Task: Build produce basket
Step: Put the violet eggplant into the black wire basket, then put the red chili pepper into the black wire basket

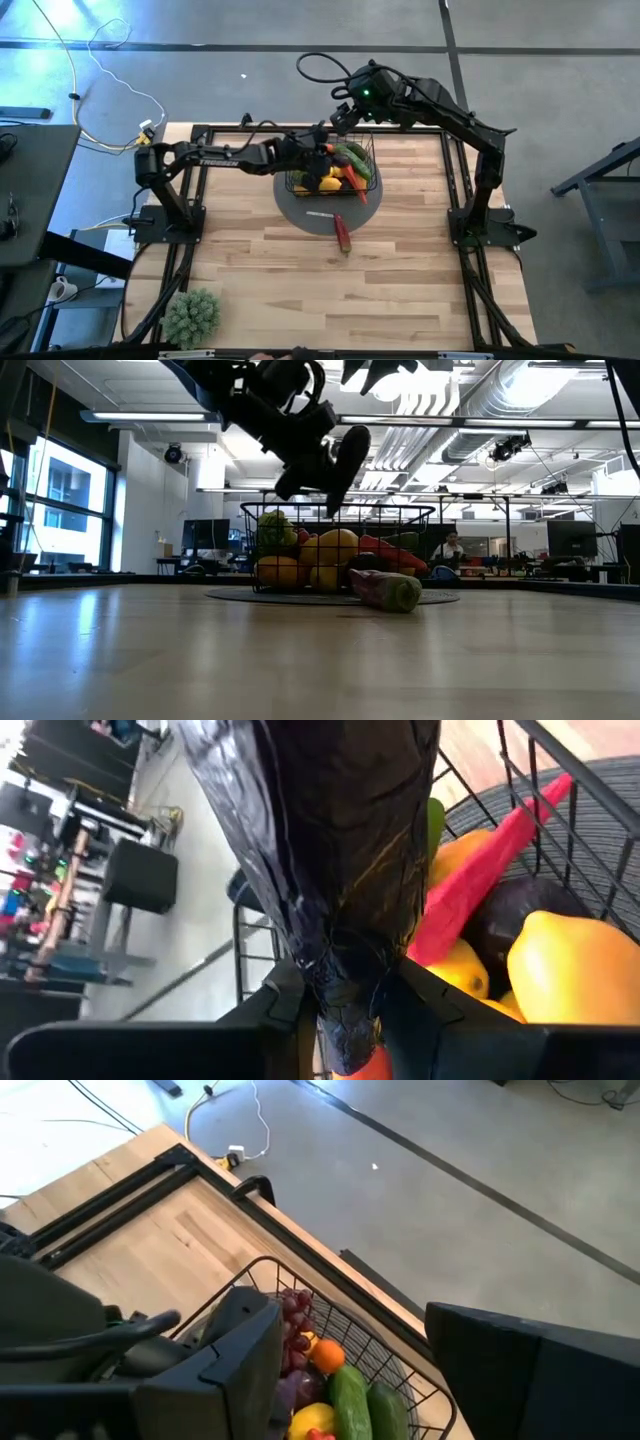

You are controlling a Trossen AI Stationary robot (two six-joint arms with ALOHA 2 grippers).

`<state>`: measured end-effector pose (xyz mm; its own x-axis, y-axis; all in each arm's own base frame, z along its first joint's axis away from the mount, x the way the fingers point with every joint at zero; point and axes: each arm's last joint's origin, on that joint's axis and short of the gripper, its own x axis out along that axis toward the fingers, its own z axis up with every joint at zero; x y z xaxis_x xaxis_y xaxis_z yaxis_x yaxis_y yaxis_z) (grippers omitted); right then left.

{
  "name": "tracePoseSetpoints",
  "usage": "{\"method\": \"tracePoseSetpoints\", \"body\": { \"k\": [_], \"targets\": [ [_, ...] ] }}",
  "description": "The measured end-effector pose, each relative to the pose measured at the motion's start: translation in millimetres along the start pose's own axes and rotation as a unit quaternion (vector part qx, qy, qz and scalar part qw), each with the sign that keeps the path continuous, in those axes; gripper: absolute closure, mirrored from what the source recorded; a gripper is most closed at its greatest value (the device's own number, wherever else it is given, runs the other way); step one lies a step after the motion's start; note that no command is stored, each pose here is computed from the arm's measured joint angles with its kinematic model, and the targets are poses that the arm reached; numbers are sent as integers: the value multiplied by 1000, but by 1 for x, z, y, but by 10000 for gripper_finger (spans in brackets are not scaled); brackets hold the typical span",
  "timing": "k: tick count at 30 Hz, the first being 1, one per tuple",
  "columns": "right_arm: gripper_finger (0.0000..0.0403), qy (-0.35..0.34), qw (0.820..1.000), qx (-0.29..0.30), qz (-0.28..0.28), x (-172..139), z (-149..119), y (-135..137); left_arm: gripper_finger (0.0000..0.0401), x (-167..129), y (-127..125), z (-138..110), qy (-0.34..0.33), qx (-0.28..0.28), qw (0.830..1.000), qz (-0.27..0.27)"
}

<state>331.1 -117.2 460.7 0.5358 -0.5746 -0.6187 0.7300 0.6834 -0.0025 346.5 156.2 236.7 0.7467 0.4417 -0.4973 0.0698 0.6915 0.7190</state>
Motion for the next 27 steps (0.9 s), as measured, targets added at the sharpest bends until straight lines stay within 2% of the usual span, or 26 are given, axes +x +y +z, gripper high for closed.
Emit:
{"method": "tracePoseSetpoints", "body": {
  "k": [5,15,27],
  "targets": [
    [176,5,1000,2,-1,0,-1,0,299,-1,6,6,-10,24,999,45],
    [176,30,999,-9,-7,0,-6,-2,218,-1,9,4,13,37,997,70],
    [176,38,999,-1,-8,0,-8,-2,212,-1,9,2,68,26,992,100]
  ]
}}
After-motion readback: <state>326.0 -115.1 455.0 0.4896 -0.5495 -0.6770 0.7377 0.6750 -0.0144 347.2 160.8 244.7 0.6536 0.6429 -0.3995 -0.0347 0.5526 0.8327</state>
